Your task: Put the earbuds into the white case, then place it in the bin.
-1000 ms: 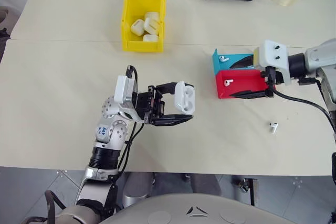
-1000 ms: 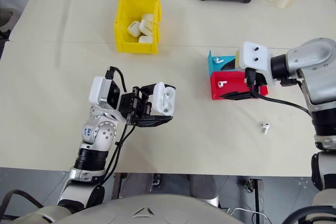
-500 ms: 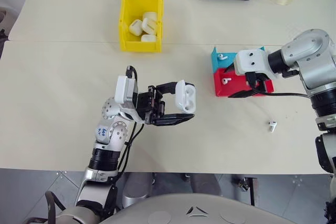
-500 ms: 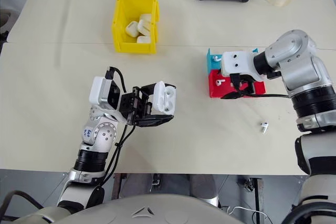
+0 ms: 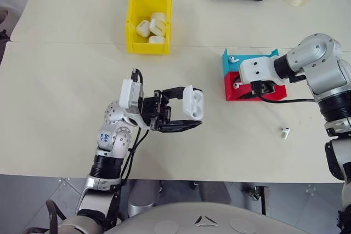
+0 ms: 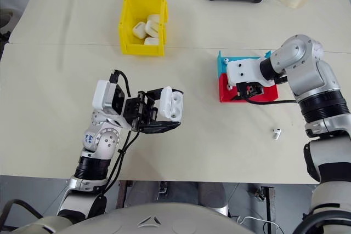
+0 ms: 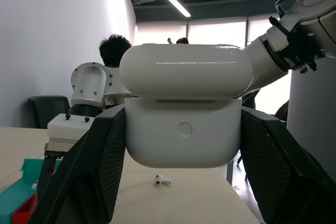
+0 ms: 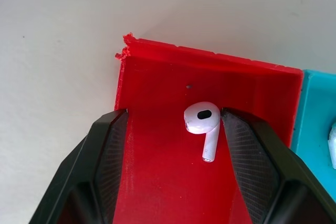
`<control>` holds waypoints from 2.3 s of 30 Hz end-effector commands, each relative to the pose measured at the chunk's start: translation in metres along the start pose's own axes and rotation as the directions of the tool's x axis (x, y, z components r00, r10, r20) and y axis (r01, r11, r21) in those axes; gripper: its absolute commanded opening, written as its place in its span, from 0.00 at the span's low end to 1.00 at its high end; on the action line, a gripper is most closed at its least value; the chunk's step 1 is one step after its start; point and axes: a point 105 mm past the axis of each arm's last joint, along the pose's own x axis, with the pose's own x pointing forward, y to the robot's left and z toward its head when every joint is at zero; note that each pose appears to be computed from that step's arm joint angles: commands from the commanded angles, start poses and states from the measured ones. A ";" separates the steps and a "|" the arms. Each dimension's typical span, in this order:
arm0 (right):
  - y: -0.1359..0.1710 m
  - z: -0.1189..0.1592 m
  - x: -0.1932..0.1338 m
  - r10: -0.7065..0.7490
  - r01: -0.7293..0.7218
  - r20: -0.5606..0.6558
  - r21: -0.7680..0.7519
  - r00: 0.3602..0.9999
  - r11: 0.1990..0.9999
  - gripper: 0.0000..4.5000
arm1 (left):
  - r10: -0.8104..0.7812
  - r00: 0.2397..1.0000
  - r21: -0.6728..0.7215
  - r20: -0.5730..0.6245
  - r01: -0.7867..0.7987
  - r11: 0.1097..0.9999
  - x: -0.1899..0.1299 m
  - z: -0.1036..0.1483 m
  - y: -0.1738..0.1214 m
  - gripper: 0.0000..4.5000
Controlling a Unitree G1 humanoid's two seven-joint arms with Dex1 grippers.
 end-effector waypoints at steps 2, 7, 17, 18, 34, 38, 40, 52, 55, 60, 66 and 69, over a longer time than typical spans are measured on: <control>-0.005 -0.004 -0.003 -0.042 0.042 -0.022 -0.001 0.999 0.999 0.64 | -0.030 0.999 0.017 0.031 0.030 0.999 0.004 0.005 -0.004 0.62; -0.005 -0.003 -0.001 -0.042 0.042 -0.021 0.006 0.999 0.999 0.52 | -0.042 0.999 0.012 0.025 0.042 0.999 0.005 0.002 -0.006 0.62; -0.003 -0.004 0.002 -0.039 0.039 -0.029 0.003 0.999 0.999 0.45 | -0.047 0.999 0.014 0.026 0.047 0.999 0.007 0.003 -0.006 0.62; -0.003 -0.003 0.003 -0.038 0.038 -0.027 0.003 0.999 0.999 0.45 | -0.048 0.999 0.015 0.026 0.048 0.999 0.007 0.003 -0.006 0.62; 0.003 0.001 0.000 -0.026 0.026 -0.012 0.017 1.000 1.000 0.11 | -0.044 0.999 0.022 0.021 0.043 0.999 0.006 0.003 -0.005 0.62; 0.006 0.014 -0.018 -0.074 0.069 0.074 0.066 0.995 0.995 0.11 | -0.039 0.999 0.017 0.034 0.038 0.999 0.005 0.003 -0.005 0.62; 0.009 0.023 -0.027 -0.103 0.088 0.150 0.103 0.983 0.991 0.11 | -0.044 0.998 0.008 0.042 0.043 0.999 0.004 0.004 -0.006 0.62; 0.020 0.082 -0.067 -0.475 0.248 0.676 0.410 0.563 0.878 0.11 | -0.053 0.998 -0.018 0.046 0.054 0.998 0.000 0.006 -0.001 0.62; 0.025 0.098 -0.073 -0.502 0.217 0.740 0.454 0.448 0.864 0.11 | -0.049 0.998 -0.018 0.046 0.050 0.999 -0.002 0.008 0.002 0.62; 0.029 0.123 -0.095 -0.587 0.139 0.796 0.571 0.147 0.809 0.11 | -0.036 0.998 -0.014 0.059 0.037 0.999 0.000 0.012 0.010 0.62; 0.046 0.148 -0.094 -0.586 0.021 0.810 0.585 0.030 0.811 0.11 | -0.035 0.996 -0.020 0.085 0.037 0.999 0.002 0.017 0.013 0.62; 0.051 0.154 -0.092 -0.585 -0.012 0.811 0.585 0.008 0.811 0.11 | -0.035 0.995 -0.022 0.089 0.037 0.999 0.003 0.018 0.014 0.62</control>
